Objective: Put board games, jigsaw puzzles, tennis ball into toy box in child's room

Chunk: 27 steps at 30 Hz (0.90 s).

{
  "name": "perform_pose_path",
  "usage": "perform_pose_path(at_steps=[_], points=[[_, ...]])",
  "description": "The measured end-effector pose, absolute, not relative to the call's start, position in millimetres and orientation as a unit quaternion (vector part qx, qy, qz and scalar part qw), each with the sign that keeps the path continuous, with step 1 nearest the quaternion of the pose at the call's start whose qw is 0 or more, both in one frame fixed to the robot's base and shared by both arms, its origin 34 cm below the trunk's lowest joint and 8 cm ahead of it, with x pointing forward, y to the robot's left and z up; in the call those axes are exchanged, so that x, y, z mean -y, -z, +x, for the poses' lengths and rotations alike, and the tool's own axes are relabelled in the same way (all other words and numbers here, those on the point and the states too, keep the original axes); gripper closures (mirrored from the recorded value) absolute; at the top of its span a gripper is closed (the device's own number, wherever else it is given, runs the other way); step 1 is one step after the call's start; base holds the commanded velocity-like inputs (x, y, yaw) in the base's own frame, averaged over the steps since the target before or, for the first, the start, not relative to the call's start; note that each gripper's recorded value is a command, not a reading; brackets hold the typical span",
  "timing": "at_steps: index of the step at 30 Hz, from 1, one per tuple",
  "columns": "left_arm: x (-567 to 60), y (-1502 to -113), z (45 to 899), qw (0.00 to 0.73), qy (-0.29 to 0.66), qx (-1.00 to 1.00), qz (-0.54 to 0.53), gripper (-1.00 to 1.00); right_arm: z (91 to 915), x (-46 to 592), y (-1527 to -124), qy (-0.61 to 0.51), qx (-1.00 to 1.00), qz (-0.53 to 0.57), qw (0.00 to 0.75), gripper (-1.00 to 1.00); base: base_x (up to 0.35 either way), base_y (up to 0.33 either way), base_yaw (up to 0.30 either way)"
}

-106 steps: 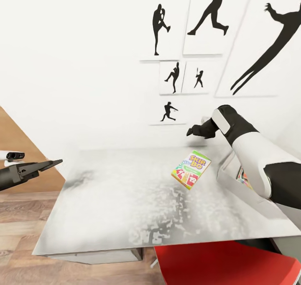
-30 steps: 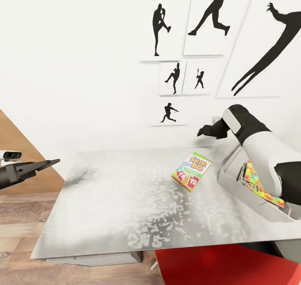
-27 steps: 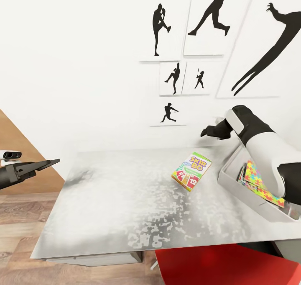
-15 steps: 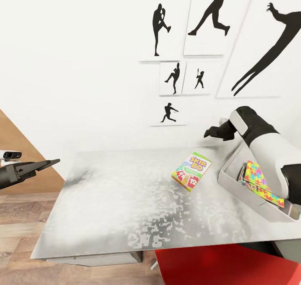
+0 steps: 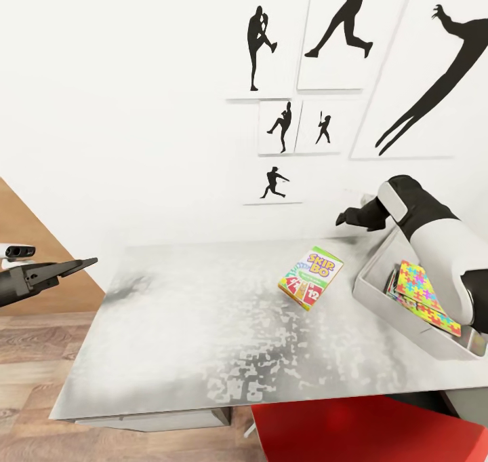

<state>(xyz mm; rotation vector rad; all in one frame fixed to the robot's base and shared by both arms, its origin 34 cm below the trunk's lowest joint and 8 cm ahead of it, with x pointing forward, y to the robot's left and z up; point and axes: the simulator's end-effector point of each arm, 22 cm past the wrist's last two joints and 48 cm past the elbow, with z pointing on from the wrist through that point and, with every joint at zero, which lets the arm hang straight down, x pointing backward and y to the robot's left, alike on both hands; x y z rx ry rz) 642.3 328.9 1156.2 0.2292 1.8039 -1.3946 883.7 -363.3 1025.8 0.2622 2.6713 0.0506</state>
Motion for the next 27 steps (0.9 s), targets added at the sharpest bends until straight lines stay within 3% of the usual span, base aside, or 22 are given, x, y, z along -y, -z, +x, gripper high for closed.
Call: perform_pose_path(at_steps=[27], points=[[-322.9, -1159.0, 644.5, 0.41, 0.558, -0.715, 0.097, -1.0, 891.3, 335.2, -1027.4, -0.037, -0.969, 0.083, 0.23, -1.0, 0.0, 0.0, 0.0]])
